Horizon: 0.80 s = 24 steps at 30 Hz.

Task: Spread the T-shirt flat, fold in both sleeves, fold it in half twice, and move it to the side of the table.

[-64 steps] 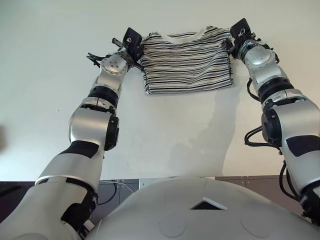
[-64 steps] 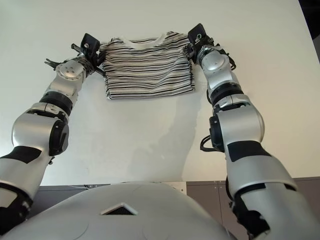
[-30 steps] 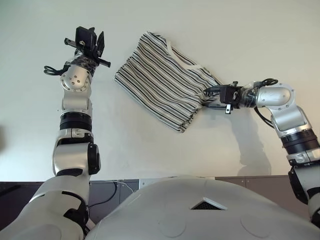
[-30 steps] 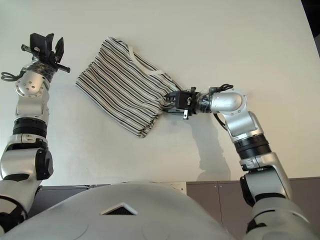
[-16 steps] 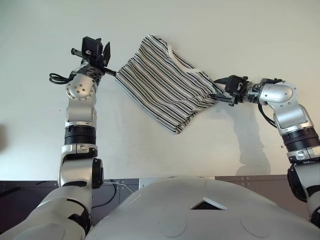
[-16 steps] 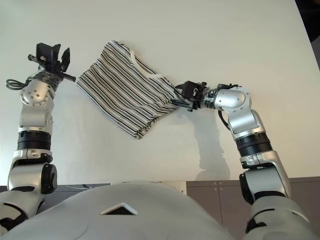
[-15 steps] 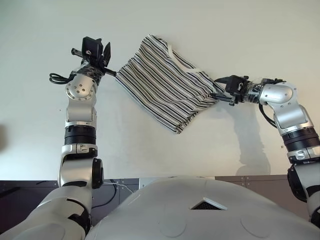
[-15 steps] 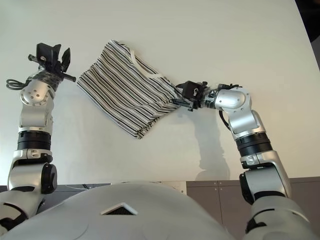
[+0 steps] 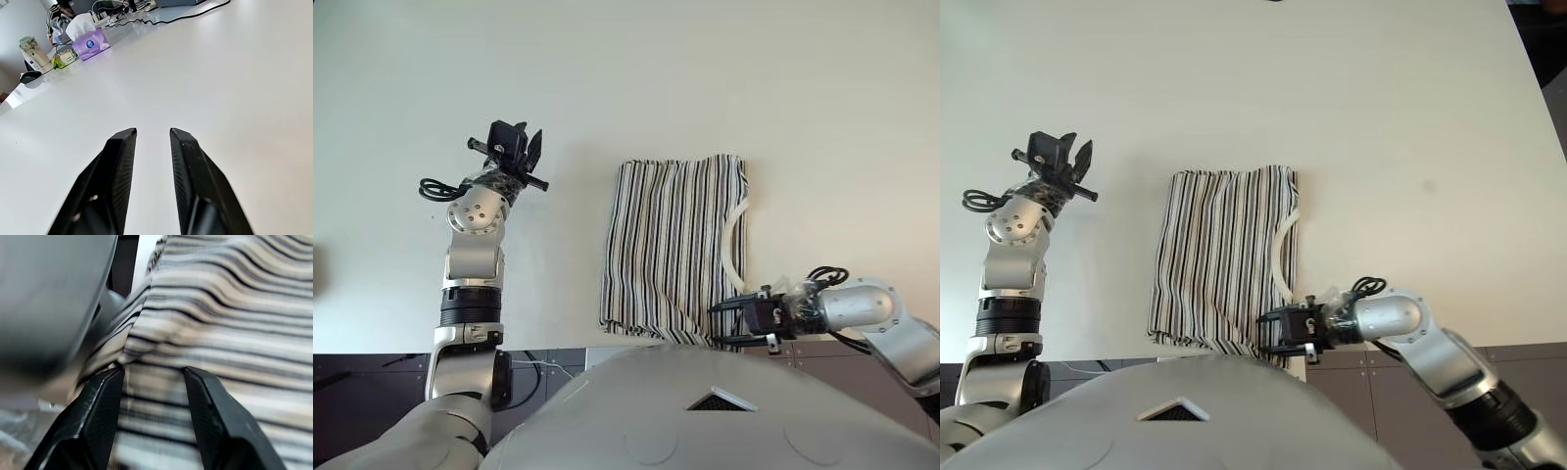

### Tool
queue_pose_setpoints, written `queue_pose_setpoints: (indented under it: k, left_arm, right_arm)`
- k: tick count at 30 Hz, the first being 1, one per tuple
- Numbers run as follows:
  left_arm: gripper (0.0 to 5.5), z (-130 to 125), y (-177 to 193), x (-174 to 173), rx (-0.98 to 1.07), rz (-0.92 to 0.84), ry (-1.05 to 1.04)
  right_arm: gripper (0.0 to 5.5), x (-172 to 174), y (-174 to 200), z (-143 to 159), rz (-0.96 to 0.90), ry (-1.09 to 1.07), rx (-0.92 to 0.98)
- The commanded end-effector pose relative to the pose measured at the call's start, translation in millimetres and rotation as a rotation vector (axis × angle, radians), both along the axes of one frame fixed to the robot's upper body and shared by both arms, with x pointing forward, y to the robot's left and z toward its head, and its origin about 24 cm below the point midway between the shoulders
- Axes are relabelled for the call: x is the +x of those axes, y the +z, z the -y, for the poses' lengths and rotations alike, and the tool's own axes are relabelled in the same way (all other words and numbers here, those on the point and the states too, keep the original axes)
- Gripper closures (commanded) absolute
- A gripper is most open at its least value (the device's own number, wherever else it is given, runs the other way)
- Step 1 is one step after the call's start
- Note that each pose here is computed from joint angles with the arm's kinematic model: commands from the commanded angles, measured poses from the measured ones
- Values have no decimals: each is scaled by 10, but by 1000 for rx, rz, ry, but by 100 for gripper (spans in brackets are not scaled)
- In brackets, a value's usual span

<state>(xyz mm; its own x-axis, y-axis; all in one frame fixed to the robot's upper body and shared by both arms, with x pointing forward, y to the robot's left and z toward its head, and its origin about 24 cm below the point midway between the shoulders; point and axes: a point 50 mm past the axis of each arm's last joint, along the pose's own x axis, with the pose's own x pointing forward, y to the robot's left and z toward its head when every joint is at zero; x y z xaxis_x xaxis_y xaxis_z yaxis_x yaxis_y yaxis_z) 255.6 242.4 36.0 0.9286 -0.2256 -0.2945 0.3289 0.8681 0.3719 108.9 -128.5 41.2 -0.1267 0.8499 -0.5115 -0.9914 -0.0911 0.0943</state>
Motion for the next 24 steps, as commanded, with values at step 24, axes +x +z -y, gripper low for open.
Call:
queue_pose_setpoints:
  k: [24]
  left_arm:
    - [425,748,-318,-31,313,-384,-600]
  right_arm:
    - [326,1014,352,261,176,-415,62]
